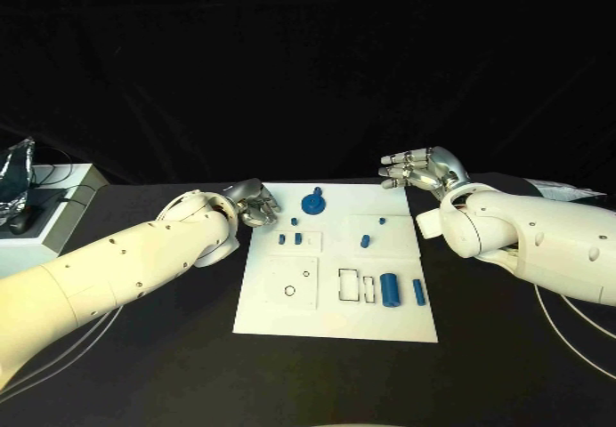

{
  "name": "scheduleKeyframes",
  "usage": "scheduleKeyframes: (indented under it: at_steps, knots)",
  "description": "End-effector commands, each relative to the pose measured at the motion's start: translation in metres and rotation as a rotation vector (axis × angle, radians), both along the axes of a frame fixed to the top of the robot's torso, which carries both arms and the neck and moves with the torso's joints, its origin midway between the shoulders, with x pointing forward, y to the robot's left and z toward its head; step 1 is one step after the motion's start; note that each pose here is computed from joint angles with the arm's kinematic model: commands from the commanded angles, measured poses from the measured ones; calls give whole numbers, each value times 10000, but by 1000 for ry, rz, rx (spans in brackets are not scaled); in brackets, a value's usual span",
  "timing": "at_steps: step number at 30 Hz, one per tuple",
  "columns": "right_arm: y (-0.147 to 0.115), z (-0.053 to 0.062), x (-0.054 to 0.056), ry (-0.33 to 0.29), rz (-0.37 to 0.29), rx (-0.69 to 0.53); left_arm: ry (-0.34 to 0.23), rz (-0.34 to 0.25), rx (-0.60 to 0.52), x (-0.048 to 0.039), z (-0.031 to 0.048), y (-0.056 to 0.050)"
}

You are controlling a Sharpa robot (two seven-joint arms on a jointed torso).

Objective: Assemble the parts on the task board

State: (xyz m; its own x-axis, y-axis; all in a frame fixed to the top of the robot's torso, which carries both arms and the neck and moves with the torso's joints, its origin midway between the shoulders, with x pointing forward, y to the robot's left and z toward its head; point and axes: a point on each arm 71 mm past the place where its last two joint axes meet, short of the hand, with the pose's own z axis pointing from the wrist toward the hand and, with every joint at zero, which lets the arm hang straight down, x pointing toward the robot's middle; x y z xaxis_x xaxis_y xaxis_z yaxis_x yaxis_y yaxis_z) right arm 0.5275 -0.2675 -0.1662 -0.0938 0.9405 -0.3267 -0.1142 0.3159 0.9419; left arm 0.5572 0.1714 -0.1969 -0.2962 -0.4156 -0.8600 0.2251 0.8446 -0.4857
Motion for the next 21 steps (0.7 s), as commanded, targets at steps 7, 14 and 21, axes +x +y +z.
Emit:
scheduleKeyframes:
  at_steps: [7, 14, 21]
  knots:
    - [-20, -31, -40, -32, 165, -324, 126, 97, -405, 55, 83, 343]
    - [-63, -68, -98, -98, 202, -583, 199, 148, -795, -53, 79, 611]
    - [-60, -131, -180, -131, 179, -830, 239, 115, -1021, -346, -42, 726]
